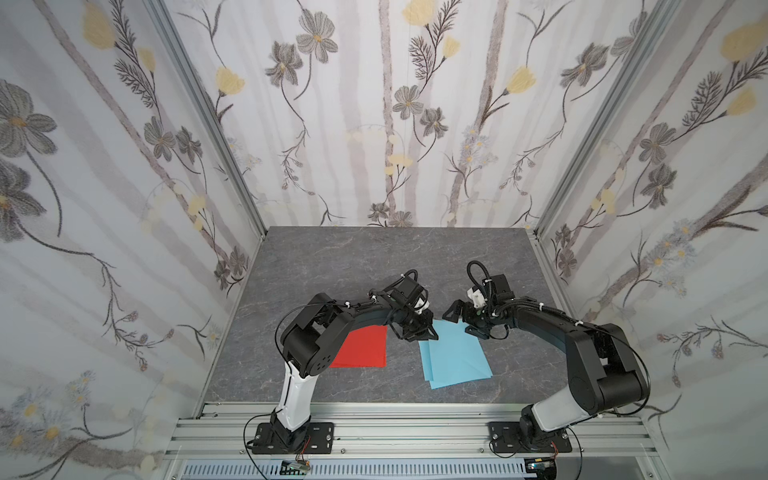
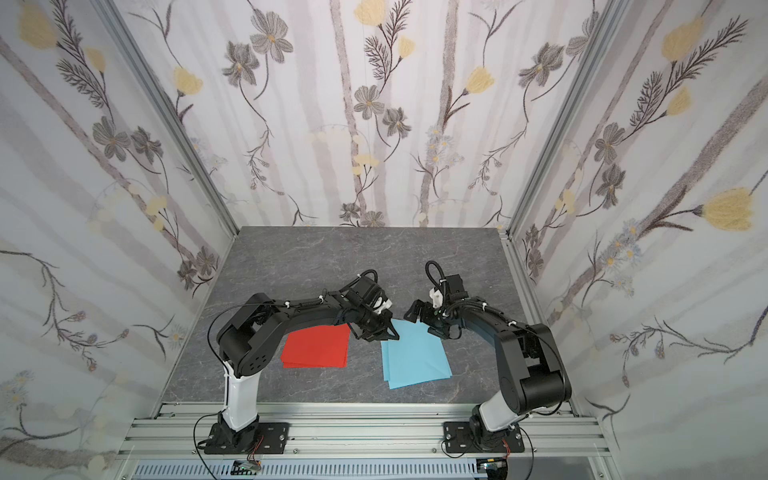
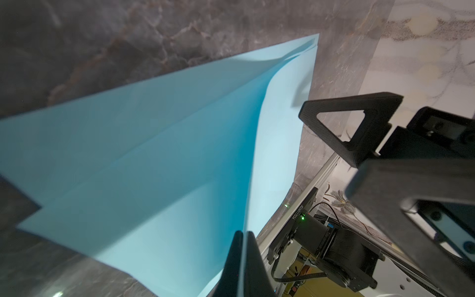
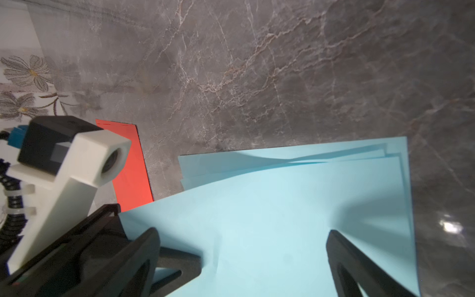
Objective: Sort the scattered colored papers by color
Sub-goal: Place the colored paper.
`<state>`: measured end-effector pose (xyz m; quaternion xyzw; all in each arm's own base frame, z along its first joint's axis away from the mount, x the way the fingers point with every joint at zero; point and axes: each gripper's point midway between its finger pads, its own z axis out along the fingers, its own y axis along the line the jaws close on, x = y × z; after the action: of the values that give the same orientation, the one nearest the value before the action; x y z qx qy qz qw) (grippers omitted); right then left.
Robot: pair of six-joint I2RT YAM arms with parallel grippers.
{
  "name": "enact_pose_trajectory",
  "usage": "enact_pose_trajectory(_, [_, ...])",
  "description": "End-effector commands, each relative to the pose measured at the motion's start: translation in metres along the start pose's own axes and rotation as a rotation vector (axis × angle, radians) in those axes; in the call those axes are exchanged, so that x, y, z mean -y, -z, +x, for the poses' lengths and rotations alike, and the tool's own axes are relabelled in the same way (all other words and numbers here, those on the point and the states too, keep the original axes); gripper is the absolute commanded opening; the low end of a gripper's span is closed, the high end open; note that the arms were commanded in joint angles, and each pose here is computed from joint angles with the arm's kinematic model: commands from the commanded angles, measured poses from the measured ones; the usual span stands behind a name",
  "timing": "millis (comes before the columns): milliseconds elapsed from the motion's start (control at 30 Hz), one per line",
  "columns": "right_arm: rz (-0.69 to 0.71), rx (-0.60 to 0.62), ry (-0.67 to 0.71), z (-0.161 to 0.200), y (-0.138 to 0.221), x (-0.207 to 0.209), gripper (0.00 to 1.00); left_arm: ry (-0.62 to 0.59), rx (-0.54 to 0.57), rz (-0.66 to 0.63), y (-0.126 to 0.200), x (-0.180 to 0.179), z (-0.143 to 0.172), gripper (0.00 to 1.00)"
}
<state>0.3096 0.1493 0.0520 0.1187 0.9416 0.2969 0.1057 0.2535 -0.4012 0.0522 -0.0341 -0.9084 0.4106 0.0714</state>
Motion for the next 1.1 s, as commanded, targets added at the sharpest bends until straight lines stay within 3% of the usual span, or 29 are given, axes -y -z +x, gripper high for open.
enact_pose_trajectory(0, [0.001, 0.009, 0.011, -0.003, -0.002, 0.0, 1.0, -0.009, 0.006, -0.022, 0.0, -0.003, -0.004, 0.0])
enact_pose_trajectory(833, [0.047, -0.022, 0.005, -0.002, -0.016, 0.014, 1.0, -0.013, -0.019, -0.07, 0.004, -0.008, -0.01, 0.0])
enact_pose_trajectory(900, [0.048, -0.02, 0.005, -0.002, -0.016, 0.014, 1.0, -0.009, -0.022, -0.11, 0.007, -0.013, -0.01, 0.16])
enact_pose_trajectory(967, [0.049, -0.02, 0.004, -0.002, -0.016, 0.015, 1.0, -0.019, -0.026, -0.153, 0.012, -0.017, -0.008, 0.38])
enact_pose_trajectory(1033, [0.049, -0.02, 0.004, -0.003, -0.016, 0.014, 1.0, -0.046, -0.017, -0.212, 0.021, -0.021, -0.007, 0.51])
enact_pose_trajectory(1067, [0.05, -0.018, 0.005, -0.003, -0.017, 0.015, 1.0, -0.057, -0.008, -0.271, 0.028, -0.028, -0.007, 0.67])
